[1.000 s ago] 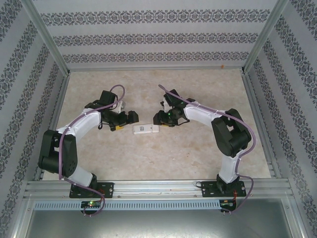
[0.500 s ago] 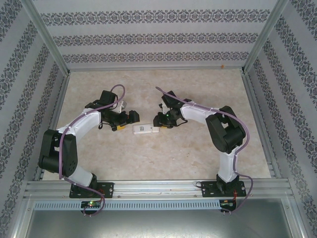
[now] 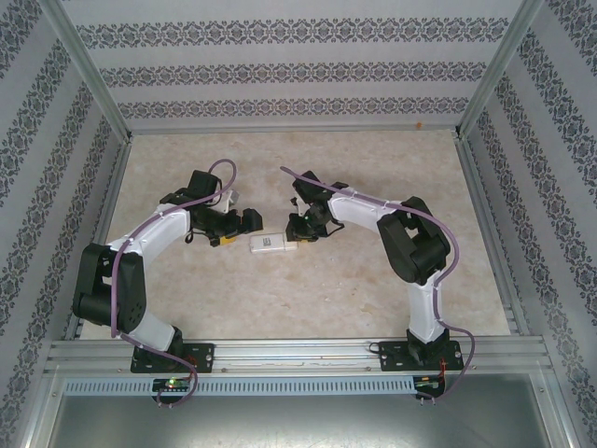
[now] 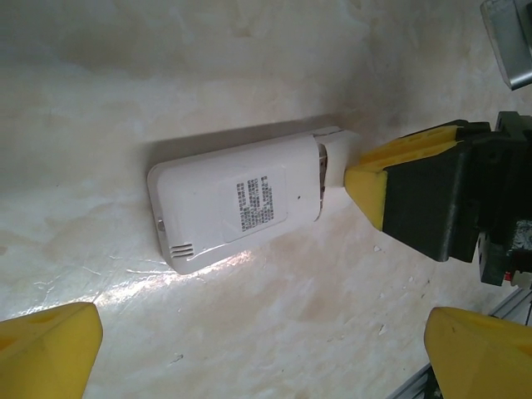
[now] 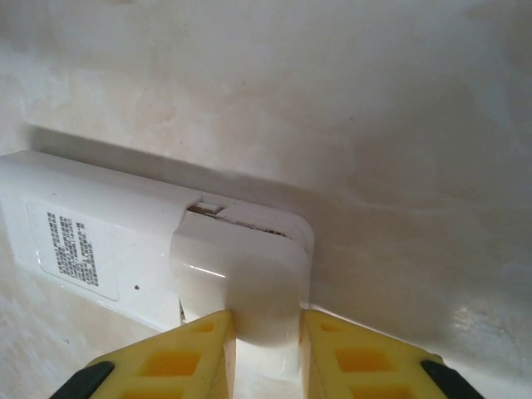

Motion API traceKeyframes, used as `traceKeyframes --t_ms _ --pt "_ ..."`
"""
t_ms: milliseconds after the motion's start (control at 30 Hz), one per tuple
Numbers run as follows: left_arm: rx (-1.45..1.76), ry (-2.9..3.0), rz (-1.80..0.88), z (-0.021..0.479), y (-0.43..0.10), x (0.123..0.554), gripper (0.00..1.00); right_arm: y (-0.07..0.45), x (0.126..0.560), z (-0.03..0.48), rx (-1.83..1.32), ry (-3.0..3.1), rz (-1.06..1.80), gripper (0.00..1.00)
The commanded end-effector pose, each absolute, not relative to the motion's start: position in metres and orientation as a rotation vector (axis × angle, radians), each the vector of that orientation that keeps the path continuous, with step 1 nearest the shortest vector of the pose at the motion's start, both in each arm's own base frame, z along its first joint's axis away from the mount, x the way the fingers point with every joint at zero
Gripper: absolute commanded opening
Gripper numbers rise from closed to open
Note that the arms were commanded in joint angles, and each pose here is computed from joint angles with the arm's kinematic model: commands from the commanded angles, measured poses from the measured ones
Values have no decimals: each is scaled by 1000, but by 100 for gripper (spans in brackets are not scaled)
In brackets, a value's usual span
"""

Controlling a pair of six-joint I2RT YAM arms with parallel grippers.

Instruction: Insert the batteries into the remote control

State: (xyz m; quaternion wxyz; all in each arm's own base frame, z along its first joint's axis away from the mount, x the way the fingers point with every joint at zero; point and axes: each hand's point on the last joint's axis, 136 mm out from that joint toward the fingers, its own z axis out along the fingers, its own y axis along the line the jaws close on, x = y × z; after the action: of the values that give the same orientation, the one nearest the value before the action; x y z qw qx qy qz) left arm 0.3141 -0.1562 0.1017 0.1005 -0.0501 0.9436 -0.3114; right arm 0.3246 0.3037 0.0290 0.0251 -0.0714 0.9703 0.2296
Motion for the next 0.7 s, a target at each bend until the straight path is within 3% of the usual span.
traceKeyframes --t_ms 0,367,667 --pt "-126 2839 -872 91 -151 299 100 282 314 -3 -143 3119 518 25" --pt "35 2999 -674 37 -160 288 100 270 345 -9 146 3133 406 31" --pt "-72 3022 -576 7 -163 317 79 269 344 -8 275 3158 481 36"
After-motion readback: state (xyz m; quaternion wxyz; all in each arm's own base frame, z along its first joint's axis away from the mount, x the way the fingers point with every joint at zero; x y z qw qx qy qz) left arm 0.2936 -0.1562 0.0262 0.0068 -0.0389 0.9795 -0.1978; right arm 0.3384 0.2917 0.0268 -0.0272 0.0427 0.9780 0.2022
